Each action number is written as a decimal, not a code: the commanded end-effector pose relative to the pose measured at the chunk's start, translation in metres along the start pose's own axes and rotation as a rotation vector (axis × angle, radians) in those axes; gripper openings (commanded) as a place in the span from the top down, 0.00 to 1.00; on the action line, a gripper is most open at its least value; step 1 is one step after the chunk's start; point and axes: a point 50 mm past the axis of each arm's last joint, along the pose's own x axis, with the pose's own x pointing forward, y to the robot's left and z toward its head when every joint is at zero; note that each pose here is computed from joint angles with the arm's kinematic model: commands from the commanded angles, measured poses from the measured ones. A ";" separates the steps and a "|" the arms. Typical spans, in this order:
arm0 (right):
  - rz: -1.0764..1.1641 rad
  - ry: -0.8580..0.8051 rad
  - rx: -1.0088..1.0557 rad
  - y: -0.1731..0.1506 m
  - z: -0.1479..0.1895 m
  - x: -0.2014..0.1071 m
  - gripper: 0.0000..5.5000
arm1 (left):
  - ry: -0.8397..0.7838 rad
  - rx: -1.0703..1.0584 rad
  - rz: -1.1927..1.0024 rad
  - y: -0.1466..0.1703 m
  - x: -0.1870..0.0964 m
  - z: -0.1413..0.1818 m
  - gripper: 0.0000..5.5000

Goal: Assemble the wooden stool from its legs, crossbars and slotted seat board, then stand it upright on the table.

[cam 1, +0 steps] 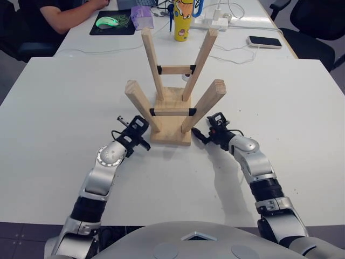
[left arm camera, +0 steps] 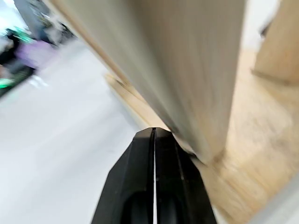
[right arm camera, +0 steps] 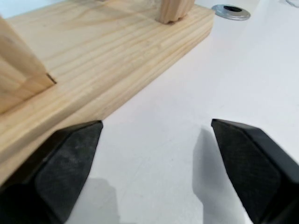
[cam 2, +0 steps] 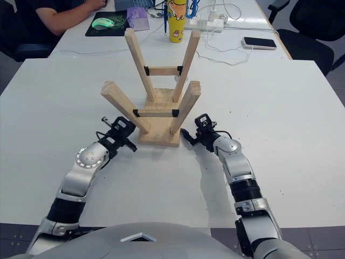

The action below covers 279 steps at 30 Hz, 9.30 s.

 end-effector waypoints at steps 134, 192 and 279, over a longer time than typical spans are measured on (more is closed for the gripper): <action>-0.659 -0.694 0.116 0.013 0.123 -0.116 1.00 | -0.453 -0.105 0.566 0.056 -0.054 0.086 1.00; 0.629 -0.300 -0.072 0.026 0.077 0.011 1.00 | 0.182 0.181 -0.442 0.011 0.024 -0.035 1.00; -0.344 -0.207 0.092 0.029 -0.045 -0.070 1.00 | 0.136 -0.156 0.009 -0.055 -0.048 -0.041 1.00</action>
